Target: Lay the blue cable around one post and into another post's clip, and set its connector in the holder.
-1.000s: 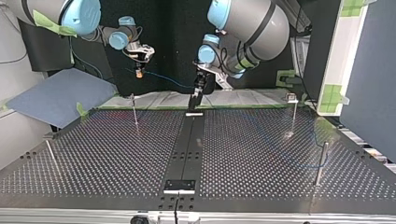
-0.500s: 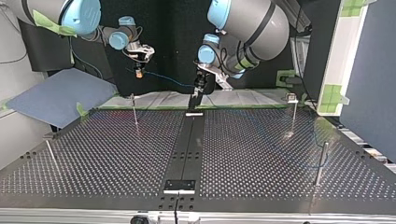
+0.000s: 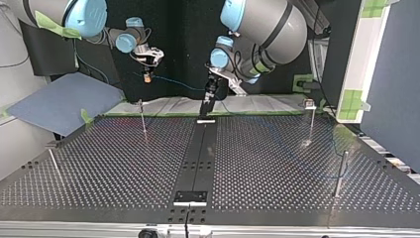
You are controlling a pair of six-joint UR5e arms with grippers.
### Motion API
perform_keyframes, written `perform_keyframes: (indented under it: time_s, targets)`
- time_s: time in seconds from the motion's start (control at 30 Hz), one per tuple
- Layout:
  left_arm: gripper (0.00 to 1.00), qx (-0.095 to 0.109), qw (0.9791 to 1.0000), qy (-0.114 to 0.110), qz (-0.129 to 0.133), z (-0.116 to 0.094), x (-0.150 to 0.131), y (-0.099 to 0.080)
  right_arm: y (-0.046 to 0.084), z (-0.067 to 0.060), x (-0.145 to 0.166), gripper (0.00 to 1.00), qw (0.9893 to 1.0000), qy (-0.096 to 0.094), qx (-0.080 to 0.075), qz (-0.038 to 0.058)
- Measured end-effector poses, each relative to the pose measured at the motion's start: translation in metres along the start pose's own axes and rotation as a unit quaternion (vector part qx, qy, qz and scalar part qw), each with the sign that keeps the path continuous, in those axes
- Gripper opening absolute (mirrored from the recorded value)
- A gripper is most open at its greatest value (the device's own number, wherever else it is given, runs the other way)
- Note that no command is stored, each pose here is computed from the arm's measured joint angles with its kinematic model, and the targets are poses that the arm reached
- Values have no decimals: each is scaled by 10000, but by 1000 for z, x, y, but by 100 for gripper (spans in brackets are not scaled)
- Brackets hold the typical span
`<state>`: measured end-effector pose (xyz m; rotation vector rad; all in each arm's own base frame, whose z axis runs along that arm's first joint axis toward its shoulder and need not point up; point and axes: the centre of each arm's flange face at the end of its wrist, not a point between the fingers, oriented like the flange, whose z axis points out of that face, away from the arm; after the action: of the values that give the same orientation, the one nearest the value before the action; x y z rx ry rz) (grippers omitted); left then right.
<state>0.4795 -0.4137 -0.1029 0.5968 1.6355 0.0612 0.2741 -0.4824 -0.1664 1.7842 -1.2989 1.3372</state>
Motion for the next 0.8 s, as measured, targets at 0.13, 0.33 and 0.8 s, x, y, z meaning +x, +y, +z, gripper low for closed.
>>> perform_keyframes:
  time_s: [0.13,0.33,0.8]
  targets:
    - [94,31,10000,10,-11,0,0,0,1,1,1,0,10000,30,-23,47]
    - [96,34,10000,61,-8,-1,2,1,6,3,3,0,9997,110,-71,207]
    - [96,26,10000,62,-13,0,2,2,7,4,4,0,9995,154,-79,258]
